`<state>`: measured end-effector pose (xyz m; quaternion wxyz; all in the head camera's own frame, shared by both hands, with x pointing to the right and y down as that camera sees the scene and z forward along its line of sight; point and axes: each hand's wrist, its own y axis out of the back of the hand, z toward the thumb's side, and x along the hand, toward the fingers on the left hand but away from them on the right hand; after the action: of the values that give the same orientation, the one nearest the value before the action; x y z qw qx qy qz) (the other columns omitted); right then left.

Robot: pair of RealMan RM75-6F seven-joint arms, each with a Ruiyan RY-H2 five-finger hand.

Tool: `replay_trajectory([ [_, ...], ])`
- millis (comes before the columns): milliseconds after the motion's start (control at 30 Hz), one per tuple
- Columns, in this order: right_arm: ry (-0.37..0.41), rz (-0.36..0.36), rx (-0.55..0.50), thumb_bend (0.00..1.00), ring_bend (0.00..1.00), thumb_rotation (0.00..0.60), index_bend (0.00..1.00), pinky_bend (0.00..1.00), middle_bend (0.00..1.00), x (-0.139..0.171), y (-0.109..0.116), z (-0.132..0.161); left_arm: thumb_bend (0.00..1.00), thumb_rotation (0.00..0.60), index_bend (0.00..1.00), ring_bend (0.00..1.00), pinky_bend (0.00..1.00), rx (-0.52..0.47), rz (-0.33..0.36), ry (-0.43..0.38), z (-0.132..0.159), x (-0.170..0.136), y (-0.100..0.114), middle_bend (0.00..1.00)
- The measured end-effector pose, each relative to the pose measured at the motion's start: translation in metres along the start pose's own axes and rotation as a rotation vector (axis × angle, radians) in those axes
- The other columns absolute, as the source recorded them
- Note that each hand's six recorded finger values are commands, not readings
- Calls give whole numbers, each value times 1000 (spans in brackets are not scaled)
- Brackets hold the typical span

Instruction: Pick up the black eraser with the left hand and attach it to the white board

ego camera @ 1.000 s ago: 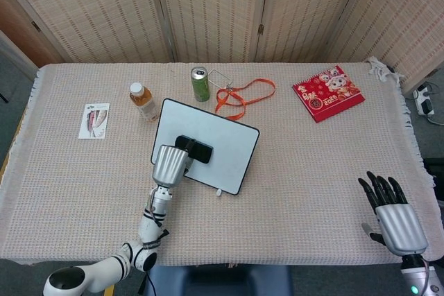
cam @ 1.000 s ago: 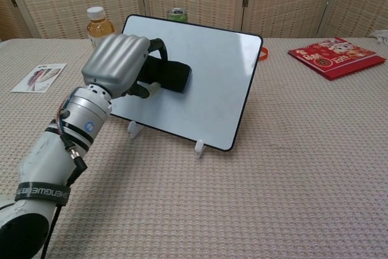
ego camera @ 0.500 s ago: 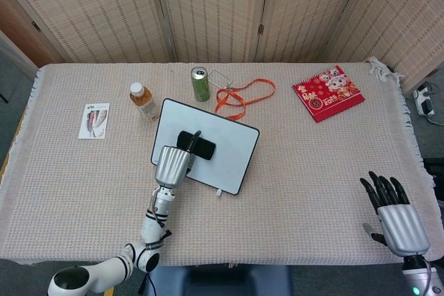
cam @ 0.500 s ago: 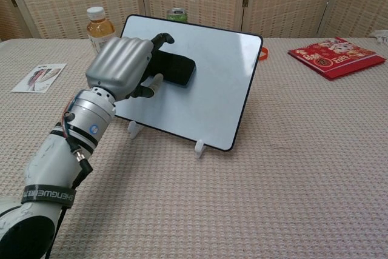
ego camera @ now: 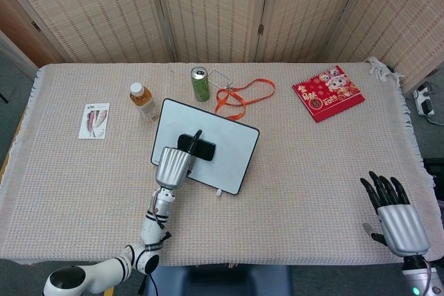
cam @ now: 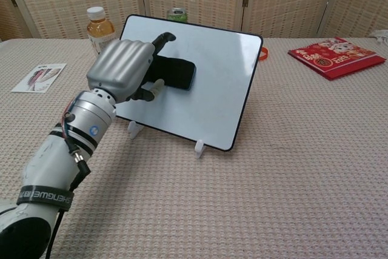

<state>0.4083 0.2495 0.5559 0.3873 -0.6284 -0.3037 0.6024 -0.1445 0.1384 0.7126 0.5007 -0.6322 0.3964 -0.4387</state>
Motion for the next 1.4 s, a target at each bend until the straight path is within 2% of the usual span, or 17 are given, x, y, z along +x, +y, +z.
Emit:
replay_trajectory([
  [200,-1,-3,-2,257,0,600,0,0,0,1,1,-1,403,600,107,956,1000,8,-20,3,2,0,-2,1000],
  [533,7,8,6,257,0,600,0,0,0,0,-2,2,397,600,47,956,1000,2,-11,3,-4,-8,9,1000],
  [800,7,6,18,256,0,600,0,0,0,-1,-4,4,394,600,50,944,1000,-23,-12,25,-34,-23,42,1000],
  [867,7,5,19,256,0,600,0,0,0,-1,-4,4,394,600,65,902,999,-30,-20,30,-50,-30,53,1000],
  [933,7,6,19,256,0,600,0,0,0,-2,-5,4,391,600,103,808,960,-24,-33,34,-67,-39,62,983],
  [967,7,7,20,256,0,600,0,0,0,-2,-5,4,389,600,120,723,896,-15,-48,38,-81,-47,66,924],
  [1033,11,11,22,256,0,600,0,0,0,-3,-6,5,370,600,121,466,646,3,-88,49,-102,-64,70,648],
  [1133,13,20,28,257,0,600,0,0,0,-5,-9,6,331,600,64,148,277,41,-202,72,-133,-99,75,280],
  [1200,15,31,32,257,0,600,0,0,0,-7,-11,7,321,600,29,36,86,63,-296,96,-149,-130,81,143],
  [1233,17,36,35,257,0,600,0,0,0,-8,-13,7,320,600,23,11,30,66,-336,110,-155,-146,84,95],
  [1300,21,48,42,257,0,600,0,0,0,-11,-16,9,319,600,12,0,0,55,-403,152,-164,-178,90,36],
  [1400,23,61,49,257,0,600,0,0,0,-14,-20,11,313,600,1,0,0,54,-407,223,-180,-203,99,6],
])
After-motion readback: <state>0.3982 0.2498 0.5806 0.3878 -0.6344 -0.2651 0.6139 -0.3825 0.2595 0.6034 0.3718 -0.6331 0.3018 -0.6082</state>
